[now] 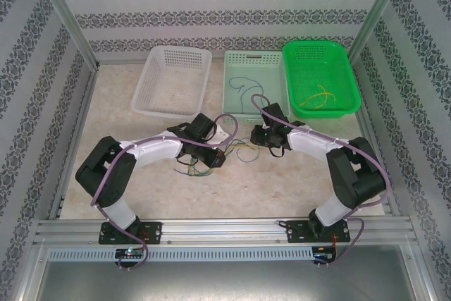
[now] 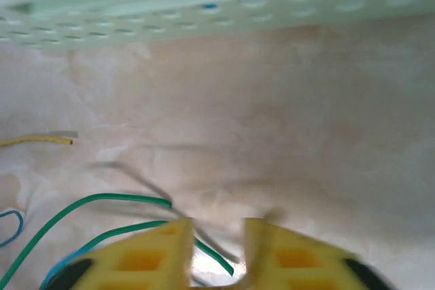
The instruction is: Untangle the cables
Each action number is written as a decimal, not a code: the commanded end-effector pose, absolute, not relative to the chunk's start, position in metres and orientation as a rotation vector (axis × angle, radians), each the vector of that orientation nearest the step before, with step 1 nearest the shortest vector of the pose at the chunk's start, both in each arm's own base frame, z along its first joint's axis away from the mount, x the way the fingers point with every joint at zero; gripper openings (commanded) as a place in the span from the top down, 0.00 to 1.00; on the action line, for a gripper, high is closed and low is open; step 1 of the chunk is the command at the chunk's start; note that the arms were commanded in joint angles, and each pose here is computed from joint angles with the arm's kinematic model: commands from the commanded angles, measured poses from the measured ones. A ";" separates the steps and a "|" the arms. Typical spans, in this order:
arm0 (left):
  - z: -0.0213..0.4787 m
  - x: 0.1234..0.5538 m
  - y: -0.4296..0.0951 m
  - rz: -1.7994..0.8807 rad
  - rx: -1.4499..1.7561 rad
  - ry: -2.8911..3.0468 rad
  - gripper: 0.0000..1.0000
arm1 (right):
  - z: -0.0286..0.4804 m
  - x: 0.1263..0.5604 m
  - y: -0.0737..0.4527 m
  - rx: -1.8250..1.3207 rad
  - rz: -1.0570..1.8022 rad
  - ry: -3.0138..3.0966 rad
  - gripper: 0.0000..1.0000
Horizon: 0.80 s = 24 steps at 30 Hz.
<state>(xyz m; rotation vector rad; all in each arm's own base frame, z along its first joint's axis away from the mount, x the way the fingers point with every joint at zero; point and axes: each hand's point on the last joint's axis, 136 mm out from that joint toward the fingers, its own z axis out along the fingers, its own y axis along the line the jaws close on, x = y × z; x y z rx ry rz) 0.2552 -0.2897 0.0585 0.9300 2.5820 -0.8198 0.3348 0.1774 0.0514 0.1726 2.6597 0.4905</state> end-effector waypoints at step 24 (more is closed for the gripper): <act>0.143 0.299 -0.276 -0.592 0.734 2.297 0.01 | 0.206 0.323 0.155 0.025 0.414 2.357 0.97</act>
